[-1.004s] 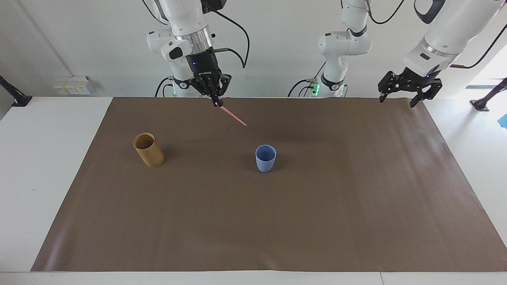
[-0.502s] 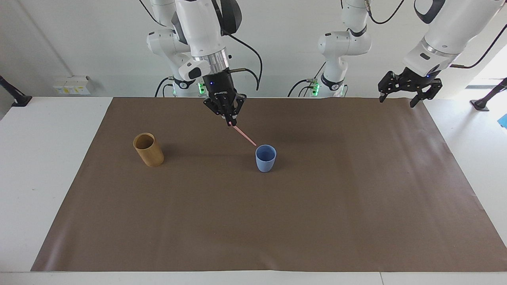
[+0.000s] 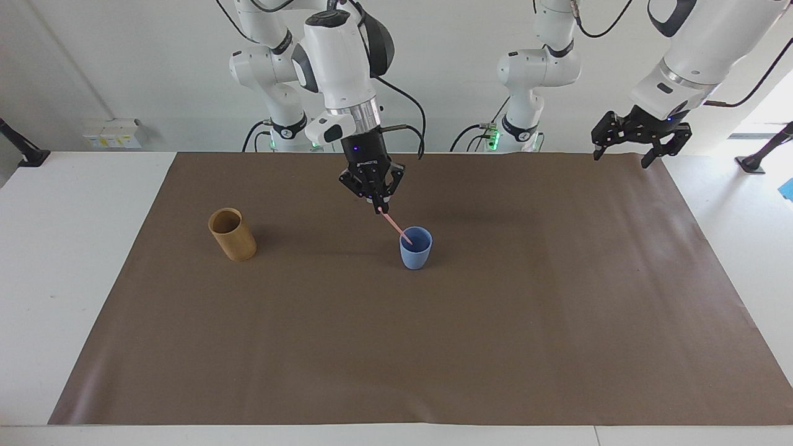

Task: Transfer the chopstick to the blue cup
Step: 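Lower the pink stick into the blue cup and open the right gripper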

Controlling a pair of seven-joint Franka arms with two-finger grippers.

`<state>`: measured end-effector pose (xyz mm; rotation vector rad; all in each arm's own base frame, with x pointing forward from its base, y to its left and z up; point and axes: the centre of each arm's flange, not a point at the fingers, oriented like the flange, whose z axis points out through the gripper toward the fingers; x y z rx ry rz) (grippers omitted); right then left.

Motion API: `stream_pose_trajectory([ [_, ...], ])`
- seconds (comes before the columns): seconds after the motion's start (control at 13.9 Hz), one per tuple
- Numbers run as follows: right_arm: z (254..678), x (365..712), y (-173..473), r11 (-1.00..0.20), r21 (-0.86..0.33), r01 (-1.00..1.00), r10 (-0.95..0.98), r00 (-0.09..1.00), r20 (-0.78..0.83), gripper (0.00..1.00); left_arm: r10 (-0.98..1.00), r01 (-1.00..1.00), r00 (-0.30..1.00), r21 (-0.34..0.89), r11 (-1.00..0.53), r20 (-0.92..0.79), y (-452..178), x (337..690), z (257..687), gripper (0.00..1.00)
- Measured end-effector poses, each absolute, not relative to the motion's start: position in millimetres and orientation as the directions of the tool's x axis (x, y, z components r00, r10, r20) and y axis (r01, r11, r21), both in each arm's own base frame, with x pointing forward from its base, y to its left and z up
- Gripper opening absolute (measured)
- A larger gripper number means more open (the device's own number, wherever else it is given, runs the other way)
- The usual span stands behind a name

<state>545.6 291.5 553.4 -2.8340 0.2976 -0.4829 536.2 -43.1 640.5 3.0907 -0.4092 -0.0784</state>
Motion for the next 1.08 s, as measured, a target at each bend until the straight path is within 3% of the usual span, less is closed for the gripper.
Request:
stream_pose_trajectory([
  [0.72,529.8,542.1,294.6,-0.955,-0.266,-0.131,-0.218,0.919,0.329,0.10,-0.261,-0.259,0.964,0.029,-0.965,-0.047,-43.1,536.2,640.6,1.00],
  [0.86,529.0,541.6,295.1,-0.956,-0.265,-0.129,-0.216,0.919,0.329,0.24,-0.261,-0.259,0.964,0.029,-0.965,-0.047,-43.1,536.2,640.6,1.00],
  [1.08,530.4,541.0,295.4,-0.955,-0.266,-0.128,-0.215,0.919,0.332,0.32,-0.261,-0.259,0.964,0.029,-0.965,-0.047,-43.1,536.2,640.6,1.00],
])
